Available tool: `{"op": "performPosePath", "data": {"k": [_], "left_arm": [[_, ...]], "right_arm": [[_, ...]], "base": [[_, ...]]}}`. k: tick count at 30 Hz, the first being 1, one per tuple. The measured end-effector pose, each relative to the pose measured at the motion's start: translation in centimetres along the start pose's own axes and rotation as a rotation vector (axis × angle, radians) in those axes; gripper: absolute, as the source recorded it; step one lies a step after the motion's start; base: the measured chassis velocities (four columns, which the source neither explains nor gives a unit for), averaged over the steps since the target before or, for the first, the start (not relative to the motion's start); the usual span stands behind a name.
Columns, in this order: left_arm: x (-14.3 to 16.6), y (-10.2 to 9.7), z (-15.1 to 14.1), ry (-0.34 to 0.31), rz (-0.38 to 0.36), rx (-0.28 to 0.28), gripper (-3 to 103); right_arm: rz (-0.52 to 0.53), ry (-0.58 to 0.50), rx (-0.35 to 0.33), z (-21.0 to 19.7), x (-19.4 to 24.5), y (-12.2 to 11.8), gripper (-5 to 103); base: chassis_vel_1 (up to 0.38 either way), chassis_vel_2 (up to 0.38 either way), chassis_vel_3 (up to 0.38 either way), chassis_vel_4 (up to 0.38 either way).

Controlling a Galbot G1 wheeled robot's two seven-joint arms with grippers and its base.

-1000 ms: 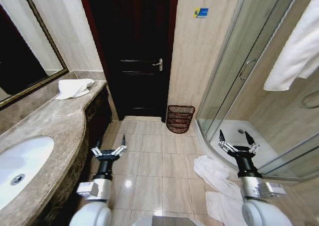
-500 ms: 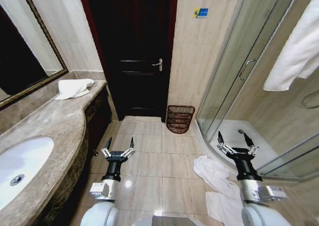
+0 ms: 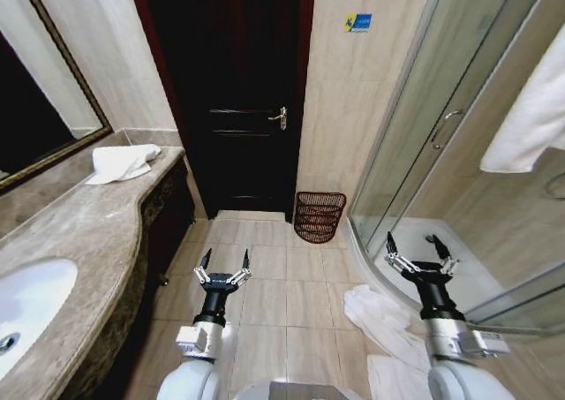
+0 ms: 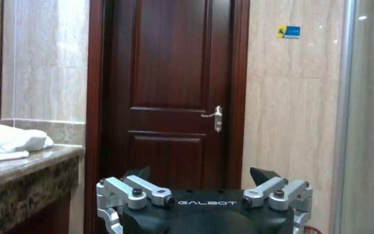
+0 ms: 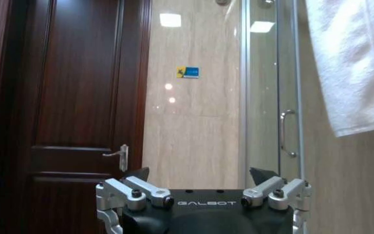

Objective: Discard the used towel into the hamper.

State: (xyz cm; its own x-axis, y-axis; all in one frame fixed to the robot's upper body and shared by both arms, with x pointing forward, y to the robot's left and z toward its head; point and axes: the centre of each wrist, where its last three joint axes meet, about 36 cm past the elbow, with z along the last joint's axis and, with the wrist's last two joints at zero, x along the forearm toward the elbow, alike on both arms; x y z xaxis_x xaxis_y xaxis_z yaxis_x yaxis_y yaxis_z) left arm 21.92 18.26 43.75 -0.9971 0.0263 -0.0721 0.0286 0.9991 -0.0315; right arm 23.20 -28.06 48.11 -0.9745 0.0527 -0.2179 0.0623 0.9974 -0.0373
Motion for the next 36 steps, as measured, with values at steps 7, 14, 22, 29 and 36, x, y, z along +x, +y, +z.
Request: {"op": "performPosePath", "data": {"k": [7, 14, 22, 29, 36], "left_arm": [[-0.11, 0.01, 0.19, 0.001, 0.000, 0.000, 100], [-0.16, 0.09, 0.27, 0.001, -0.004, 0.000, 100], [-0.20, -0.16, 0.57, -0.005, -0.002, 0.021, 100], [-0.35, -0.41, 0.52, -0.025, 0.001, 0.083, 100], [-0.34, -0.38, 0.35, -0.037, 0.002, 0.113, 100]], "right_arm": [[-0.003, 0.005, -0.004, 0.27, -0.09, -0.02, 100], [-0.003, 0.003, -0.007, 0.26, -0.14, -0.07, 100], [0.011, 0.007, -0.005, 0.45, -0.16, 0.03, 100], [0.006, 0.010, -0.001, 0.48, -0.11, 0.13, 100], [-0.003, 0.009, -0.003, 0.42, -0.15, 0.30, 100]], "base": [[-0.115, 0.126, 0.114, -0.119], [-0.132, 0.129, 0.127, -0.136], [-0.150, 0.146, 0.157, -0.147], [-0.153, 0.148, 0.144, -0.146], [-0.161, 0.154, 0.156, -0.160]]}}
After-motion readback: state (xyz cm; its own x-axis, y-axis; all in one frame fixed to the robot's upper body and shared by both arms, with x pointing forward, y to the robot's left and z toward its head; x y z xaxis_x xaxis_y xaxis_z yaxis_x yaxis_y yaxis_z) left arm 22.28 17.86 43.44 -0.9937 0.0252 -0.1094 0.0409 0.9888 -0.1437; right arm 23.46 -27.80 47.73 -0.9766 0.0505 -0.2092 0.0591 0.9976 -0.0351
